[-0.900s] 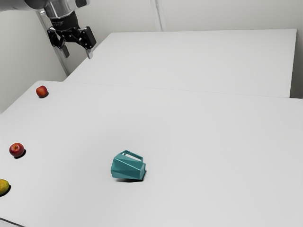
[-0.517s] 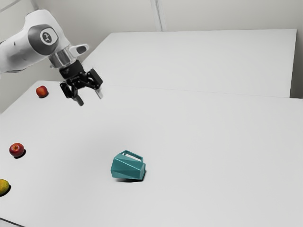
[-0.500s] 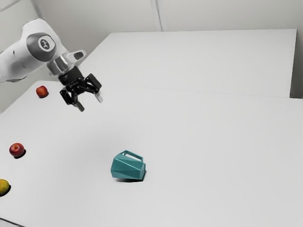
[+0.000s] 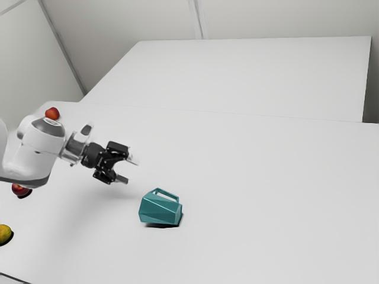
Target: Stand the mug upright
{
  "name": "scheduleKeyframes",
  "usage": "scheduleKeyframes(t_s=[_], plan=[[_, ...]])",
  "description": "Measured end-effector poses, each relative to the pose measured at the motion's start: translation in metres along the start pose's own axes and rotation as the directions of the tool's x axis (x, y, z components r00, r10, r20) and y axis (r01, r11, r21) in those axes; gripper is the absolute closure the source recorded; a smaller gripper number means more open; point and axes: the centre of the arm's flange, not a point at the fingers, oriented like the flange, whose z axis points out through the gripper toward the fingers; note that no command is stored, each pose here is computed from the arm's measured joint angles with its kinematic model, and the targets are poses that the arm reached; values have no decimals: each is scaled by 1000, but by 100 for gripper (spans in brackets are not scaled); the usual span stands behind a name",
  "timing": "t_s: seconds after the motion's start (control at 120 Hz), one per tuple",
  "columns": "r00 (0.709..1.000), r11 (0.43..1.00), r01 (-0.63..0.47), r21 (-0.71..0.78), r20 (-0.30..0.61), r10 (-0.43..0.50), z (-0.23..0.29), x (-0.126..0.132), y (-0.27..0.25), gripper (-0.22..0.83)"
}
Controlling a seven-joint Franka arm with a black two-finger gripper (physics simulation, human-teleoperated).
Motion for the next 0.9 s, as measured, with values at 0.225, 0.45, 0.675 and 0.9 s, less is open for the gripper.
scheduleKeyframes(t_s=[0.225,0.45,0.675,0.9], plan=[[993,993,-108,-48,-57,106,13,-54,-16,0],[981,981,-188,-43,-61,186,32,-64,-16,0],[968,967,-248,-62,-44,246,62,-71,5,0],[970,966,-243,-84,-51,239,78,-91,8,0]])
